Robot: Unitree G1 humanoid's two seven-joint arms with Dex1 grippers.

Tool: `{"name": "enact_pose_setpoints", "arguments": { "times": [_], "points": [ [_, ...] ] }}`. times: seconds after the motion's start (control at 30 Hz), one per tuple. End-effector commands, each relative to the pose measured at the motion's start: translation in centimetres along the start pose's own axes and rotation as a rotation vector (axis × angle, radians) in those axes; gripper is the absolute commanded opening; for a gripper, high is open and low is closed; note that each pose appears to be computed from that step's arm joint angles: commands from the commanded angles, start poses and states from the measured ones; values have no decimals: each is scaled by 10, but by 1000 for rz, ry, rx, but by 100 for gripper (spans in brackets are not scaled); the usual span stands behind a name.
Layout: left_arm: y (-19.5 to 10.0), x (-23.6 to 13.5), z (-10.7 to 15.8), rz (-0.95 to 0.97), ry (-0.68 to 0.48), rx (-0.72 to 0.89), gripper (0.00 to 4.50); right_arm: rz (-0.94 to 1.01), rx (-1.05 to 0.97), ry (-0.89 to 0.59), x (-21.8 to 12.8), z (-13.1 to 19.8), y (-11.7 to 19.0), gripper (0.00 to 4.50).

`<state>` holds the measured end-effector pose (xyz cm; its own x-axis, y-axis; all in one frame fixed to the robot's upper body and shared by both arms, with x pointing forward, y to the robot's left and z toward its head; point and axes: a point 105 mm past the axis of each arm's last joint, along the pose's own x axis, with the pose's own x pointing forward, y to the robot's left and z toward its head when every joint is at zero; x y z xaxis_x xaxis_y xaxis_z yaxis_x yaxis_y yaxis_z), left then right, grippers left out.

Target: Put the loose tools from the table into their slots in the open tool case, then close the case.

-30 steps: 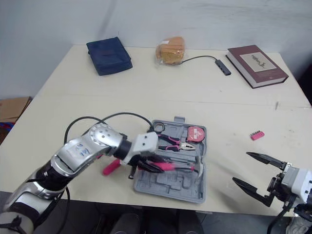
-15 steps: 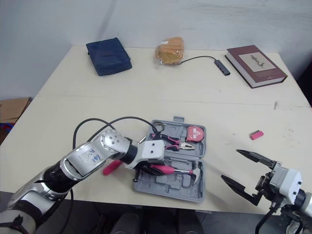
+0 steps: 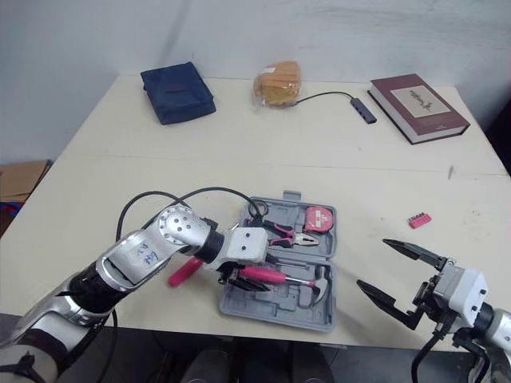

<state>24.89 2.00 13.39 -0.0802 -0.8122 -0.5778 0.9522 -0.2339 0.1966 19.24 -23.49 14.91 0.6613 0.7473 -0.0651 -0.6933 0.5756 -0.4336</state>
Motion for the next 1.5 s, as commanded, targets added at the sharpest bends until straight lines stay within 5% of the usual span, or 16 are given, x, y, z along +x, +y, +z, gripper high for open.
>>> {"name": "enact_pose_setpoints", "arguments": {
  "times": [0.03,0.17,0.3,0.93,1.2,1.5],
  "points": [
    [2,-11,22,12,-157,126,276,-9,-26,8,-6,3,-6,450],
    [10,-6,33,77,-311,153,154,-14,-16,11,-8,0,-6,450],
    [5,11,14,49,-300,109,7,-9,-11,12,-6,-1,-3,450],
    [4,37,-35,78,-124,-23,7,-1,-1,36,-3,7,-6,450],
    [-15,46,-75,-5,76,-208,7,3,16,46,-5,5,-5,450],
    [-14,62,-83,20,141,-219,7,-6,24,59,-10,1,-6,450]
  ]
}}
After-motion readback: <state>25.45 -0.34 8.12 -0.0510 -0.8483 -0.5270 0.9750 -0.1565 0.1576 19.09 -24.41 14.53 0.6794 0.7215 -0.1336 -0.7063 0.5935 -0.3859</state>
